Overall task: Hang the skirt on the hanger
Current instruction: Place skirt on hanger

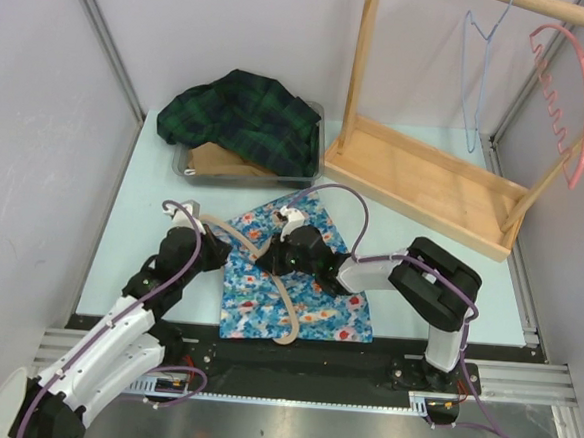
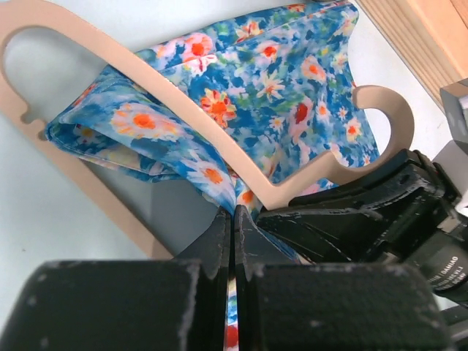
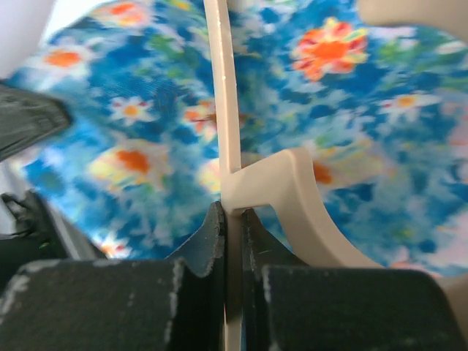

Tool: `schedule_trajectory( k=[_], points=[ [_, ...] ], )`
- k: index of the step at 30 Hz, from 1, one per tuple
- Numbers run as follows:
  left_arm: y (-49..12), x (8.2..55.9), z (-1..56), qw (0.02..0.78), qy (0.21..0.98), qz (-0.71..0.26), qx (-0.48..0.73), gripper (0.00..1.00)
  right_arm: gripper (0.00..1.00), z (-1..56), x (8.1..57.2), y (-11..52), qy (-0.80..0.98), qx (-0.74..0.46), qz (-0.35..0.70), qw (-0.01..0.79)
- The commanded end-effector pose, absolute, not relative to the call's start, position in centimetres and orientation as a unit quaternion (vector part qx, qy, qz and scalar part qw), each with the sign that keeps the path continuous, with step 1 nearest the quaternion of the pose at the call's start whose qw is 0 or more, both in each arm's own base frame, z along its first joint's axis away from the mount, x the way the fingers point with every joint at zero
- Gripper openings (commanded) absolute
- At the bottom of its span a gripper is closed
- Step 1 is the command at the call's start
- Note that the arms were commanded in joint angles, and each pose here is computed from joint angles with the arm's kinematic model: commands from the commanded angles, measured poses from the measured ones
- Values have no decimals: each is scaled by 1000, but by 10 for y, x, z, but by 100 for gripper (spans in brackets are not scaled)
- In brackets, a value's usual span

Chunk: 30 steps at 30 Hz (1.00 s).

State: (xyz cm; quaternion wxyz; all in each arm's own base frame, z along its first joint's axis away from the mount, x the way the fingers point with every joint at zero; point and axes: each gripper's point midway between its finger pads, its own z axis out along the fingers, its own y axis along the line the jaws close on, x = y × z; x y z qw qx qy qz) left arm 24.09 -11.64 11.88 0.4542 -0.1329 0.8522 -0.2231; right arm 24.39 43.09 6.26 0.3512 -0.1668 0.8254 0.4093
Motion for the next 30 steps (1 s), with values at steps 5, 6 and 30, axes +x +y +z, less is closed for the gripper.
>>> schedule_trajectory(
  k=[5,6,30],
  points=[
    [-115,243,140,481,837,-228,-130,0,0,64,280,388,859,-92,263,431],
    [-113,243,138,481,837,-224,-134,0,0,63,281,382,862,-85,250,432],
    [-93,256,82,423,876,-126,-193,0,0,95,264,311,872,-69,91,476]
  ],
)
